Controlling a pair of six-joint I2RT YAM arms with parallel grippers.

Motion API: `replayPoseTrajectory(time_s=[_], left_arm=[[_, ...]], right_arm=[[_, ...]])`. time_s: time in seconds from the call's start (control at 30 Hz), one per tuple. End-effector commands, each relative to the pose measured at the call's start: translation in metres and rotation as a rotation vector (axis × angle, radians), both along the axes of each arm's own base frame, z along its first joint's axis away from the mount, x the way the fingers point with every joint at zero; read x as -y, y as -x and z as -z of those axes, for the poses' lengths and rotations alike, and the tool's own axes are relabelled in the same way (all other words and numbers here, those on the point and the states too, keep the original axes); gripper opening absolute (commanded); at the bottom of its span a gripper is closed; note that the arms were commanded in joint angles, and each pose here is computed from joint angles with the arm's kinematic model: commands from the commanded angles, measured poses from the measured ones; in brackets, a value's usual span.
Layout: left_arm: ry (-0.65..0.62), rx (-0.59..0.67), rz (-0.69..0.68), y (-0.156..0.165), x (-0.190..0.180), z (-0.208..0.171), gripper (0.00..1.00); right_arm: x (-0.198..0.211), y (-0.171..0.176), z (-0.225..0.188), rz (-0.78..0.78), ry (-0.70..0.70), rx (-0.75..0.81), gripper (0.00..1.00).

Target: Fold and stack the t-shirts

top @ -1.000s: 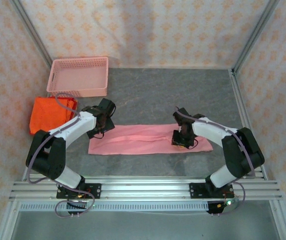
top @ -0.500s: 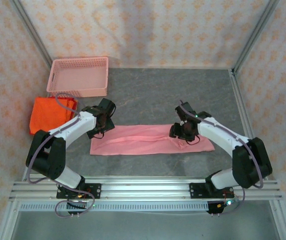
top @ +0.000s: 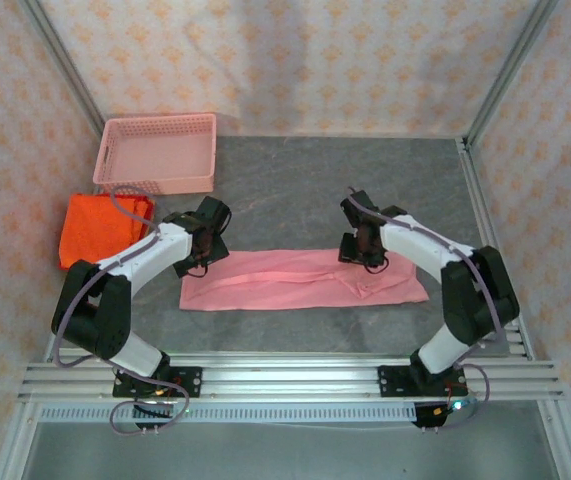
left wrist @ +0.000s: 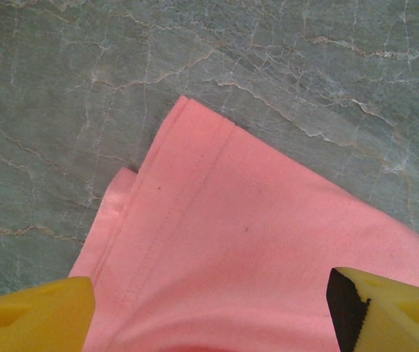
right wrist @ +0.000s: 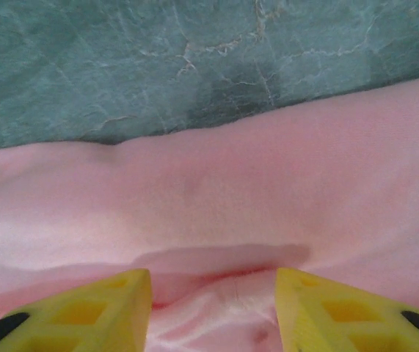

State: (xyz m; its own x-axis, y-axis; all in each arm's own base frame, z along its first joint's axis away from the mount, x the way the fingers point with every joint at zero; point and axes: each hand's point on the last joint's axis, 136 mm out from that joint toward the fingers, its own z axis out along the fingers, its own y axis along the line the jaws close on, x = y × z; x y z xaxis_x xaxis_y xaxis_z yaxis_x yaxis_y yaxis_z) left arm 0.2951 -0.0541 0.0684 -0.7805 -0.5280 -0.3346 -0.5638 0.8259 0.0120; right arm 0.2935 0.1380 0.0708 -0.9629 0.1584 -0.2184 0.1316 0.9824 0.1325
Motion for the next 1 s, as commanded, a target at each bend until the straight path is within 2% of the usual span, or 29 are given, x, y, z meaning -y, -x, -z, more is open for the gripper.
replayPoseTrajectory(time_s=[0.0,0.17,0.3,0.43,0.67,0.87,0.97], left_arm=[[-0.014,0.029,0.008,-0.002,-0.001,-0.009,0.83],[0.002,0.037,0.015,-0.008,0.003,-0.010,0.83],[0.002,0.031,0.023,-0.011,0.005,-0.009,0.83],[0.011,0.027,0.027,-0.013,0.008,-0.006,0.83],[0.003,0.024,0.023,-0.008,0.005,-0.005,0.83],[-0.002,0.020,0.011,-0.001,0.001,-0.002,0.83],[-0.003,0.015,0.014,-0.001,0.001,-0.001,0.83]], right_arm=[[0.023,0.018,-0.032,0.015,0.033,0.068,0.55],[0.045,0.065,-0.017,0.075,0.032,-0.022,0.58],[0.030,0.085,0.005,0.114,-0.100,-0.073,0.58],[0.009,0.069,0.008,0.128,-0.208,-0.044,0.56],[-0.006,0.025,0.017,0.120,-0.201,-0.004,0.45],[-0.006,0.000,0.023,0.108,-0.153,0.043,0.49],[-0.006,-0.001,0.021,0.101,-0.144,0.032,0.51]])
